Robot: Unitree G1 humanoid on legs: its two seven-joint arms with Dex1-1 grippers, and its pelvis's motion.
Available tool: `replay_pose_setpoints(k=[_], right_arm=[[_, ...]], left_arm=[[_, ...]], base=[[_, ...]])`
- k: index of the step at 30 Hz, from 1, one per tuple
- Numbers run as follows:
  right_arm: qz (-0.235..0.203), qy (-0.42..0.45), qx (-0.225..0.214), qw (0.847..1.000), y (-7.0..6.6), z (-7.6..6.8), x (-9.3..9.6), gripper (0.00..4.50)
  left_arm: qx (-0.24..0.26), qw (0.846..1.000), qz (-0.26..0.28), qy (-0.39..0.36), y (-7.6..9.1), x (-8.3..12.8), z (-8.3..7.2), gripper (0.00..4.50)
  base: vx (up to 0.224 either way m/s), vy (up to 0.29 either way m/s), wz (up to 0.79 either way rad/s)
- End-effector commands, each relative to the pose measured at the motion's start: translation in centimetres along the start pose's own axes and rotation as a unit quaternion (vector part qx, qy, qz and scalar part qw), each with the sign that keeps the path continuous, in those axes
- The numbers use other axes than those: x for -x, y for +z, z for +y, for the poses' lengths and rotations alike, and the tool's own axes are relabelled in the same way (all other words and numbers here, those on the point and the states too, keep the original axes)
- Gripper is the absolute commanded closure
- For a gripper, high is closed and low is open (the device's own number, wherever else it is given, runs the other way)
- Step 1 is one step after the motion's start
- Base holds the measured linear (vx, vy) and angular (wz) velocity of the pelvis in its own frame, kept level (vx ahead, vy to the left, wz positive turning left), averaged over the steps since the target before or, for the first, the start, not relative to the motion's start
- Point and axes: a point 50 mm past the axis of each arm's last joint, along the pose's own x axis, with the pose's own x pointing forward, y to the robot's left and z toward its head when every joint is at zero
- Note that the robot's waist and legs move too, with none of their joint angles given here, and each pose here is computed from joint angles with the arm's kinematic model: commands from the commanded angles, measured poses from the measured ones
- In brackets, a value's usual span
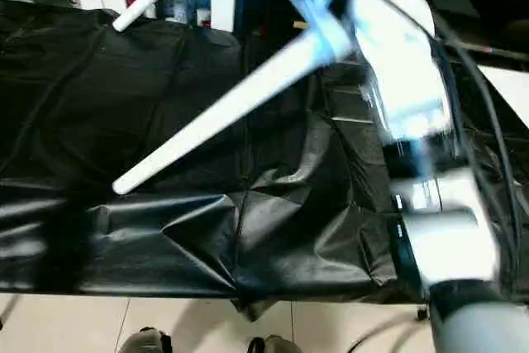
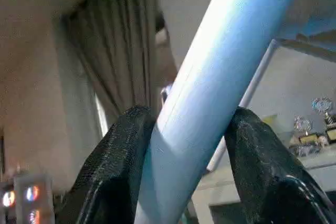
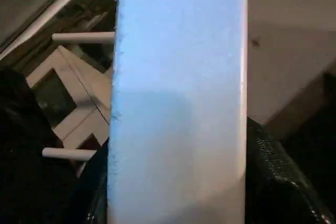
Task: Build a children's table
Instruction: Flip table
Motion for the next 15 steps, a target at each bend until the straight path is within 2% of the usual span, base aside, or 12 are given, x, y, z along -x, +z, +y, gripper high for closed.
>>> replay_pose_setpoints(k=[1,2,5,13,15], right_arm=[[-0.074,0.091,0.042,0.992,2.6,0.6,-0.5,2.55],[-0.074,0.091,0.042,0.992,2.6,0.6,-0.5,2.55],[-0.096,0.077,0.066,0.990,4.3,0.1,-1.9,2.55],[-0.096,0.047,0.118,0.987,5.2,-1.3,-2.5,2.55],[-0.088,0.039,0.149,0.984,5.6,-2.1,-2.7,2.55]], left_arm=[[0.038,0.977,0.203,0.050,-6.6,3.2,1.0,2.37],[0.038,0.977,0.203,0.050,-6.6,3.2,1.0,2.37],[0.064,0.967,0.245,0.014,-7.7,5.2,-0.7,2.45],[0.108,0.952,0.284,-0.025,-8.4,6.8,-2.7,2.56],[0.132,0.948,0.286,-0.051,-8.1,7.0,-4.3,2.64]], base=[[0.000,0.000,0.00],[0.000,0.000,0.00],[0.000,0.000,0.00],[0.000,0.000,0.00],[0.000,0.000,0.00]])
